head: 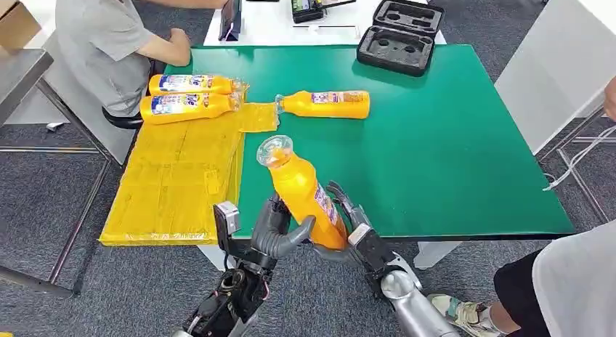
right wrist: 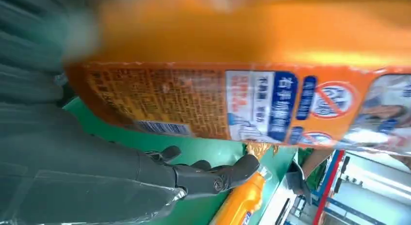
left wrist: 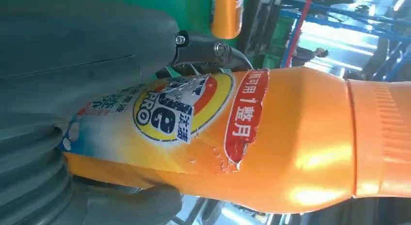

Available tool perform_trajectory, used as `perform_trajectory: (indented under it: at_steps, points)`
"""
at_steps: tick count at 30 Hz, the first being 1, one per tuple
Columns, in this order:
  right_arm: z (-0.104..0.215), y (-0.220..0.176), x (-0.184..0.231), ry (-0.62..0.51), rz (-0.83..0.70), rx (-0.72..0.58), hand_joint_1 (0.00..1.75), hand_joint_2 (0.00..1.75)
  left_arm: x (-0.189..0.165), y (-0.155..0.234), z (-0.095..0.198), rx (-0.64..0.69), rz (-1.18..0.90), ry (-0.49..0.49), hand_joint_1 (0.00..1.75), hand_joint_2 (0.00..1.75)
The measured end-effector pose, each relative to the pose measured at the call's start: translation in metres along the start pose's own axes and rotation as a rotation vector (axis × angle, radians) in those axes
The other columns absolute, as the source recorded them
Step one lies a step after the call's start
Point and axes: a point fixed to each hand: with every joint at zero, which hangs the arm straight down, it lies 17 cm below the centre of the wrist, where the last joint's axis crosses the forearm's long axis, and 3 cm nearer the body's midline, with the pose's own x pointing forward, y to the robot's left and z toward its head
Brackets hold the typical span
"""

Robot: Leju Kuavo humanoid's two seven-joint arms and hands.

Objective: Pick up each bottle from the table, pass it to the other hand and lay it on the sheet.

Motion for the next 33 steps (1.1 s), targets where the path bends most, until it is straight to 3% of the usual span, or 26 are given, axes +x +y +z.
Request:
perform_trajectory:
  at_steps: [8, 16, 24, 29, 33]
  points:
    - [-0.002, 0.002, 0.002, -0.004, 0.001, -0.007, 0.00, 1.75, 0.007, 0.004, 0.001, 0.012, -0.117, -0.019, 1.75, 1.75]
    - [-0.003, 0.000, 0.002, -0.004, 0.007, -0.018, 0.00, 1.75, 0.056, 0.043, -0.014, 0.192, -0.751, -0.168, 1.75, 1.75]
    - [-0.003, -0.001, 0.002, -0.005, 0.002, -0.023, 0.00, 1.75, 0.102, 0.058, -0.020, 0.293, -1.113, -0.323, 1.75, 1.75]
    - [-0.005, 0.001, 0.005, -0.010, -0.006, -0.022, 0.00, 1.75, 0.097, 0.055, -0.026, 0.198, -1.283, -0.340, 1.75, 1.75]
    - [-0.008, 0.002, 0.007, -0.015, -0.013, -0.016, 0.00, 1.75, 0.090, 0.052, -0.029, 0.061, -1.570, -0.354, 1.75, 1.75]
